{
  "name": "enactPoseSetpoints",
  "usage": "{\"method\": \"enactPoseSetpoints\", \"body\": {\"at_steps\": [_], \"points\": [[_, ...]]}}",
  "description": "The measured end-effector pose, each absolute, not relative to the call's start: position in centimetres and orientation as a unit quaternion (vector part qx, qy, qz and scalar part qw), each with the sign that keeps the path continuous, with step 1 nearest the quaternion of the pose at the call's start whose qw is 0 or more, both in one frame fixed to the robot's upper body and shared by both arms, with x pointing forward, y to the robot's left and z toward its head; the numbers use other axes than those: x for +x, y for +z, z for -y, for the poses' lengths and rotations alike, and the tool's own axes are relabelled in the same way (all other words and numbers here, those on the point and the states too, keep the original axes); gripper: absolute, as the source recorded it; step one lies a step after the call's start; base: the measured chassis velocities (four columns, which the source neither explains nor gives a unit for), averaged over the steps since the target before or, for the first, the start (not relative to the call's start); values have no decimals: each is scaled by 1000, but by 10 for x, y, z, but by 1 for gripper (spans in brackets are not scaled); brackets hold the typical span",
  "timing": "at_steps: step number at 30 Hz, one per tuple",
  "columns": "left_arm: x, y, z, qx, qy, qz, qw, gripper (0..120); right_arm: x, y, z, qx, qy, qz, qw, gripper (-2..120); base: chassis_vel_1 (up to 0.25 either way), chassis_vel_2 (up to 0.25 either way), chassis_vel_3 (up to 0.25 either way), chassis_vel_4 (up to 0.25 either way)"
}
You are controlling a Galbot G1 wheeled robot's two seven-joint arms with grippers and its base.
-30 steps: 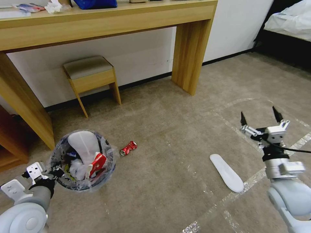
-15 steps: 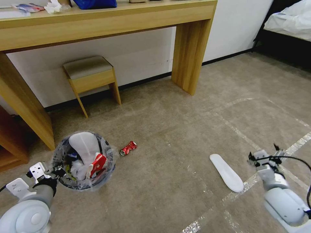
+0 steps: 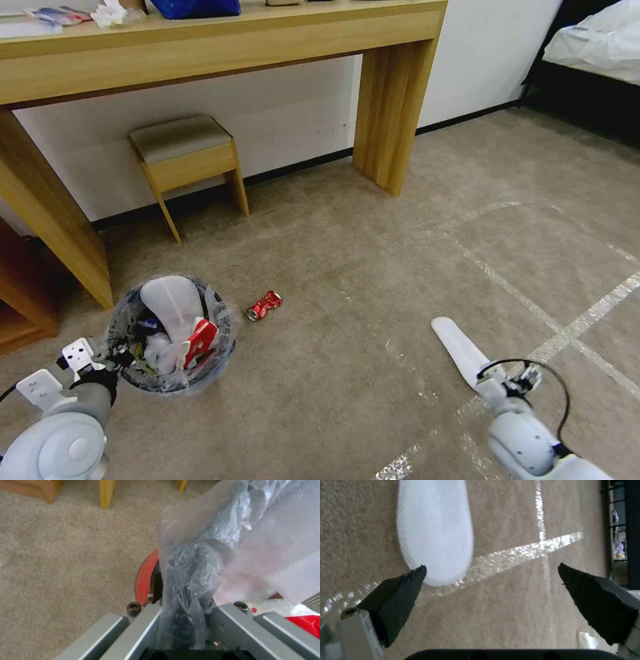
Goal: Pick up the trash bin and place the garbage on the floor into it.
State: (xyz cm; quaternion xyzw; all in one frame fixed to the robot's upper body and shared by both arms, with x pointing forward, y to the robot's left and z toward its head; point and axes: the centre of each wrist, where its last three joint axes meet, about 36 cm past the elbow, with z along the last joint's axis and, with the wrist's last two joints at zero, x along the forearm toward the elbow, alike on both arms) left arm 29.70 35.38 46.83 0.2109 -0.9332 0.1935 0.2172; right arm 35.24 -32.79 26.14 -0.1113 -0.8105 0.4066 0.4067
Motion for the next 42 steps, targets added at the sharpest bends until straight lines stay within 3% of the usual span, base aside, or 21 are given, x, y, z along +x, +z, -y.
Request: {"method": "enactPoseSetpoints", "body": {"at_steps": [12, 42], "points": [[296, 468, -356, 218, 194, 932, 215, 0, 380, 235, 325, -98, 403, 821, 392, 100, 0, 0, 0, 0], [289, 471, -356, 225, 194, 932, 208, 0, 391, 188, 336, -107, 409, 819, 389, 100, 0, 0, 0, 0]]}}
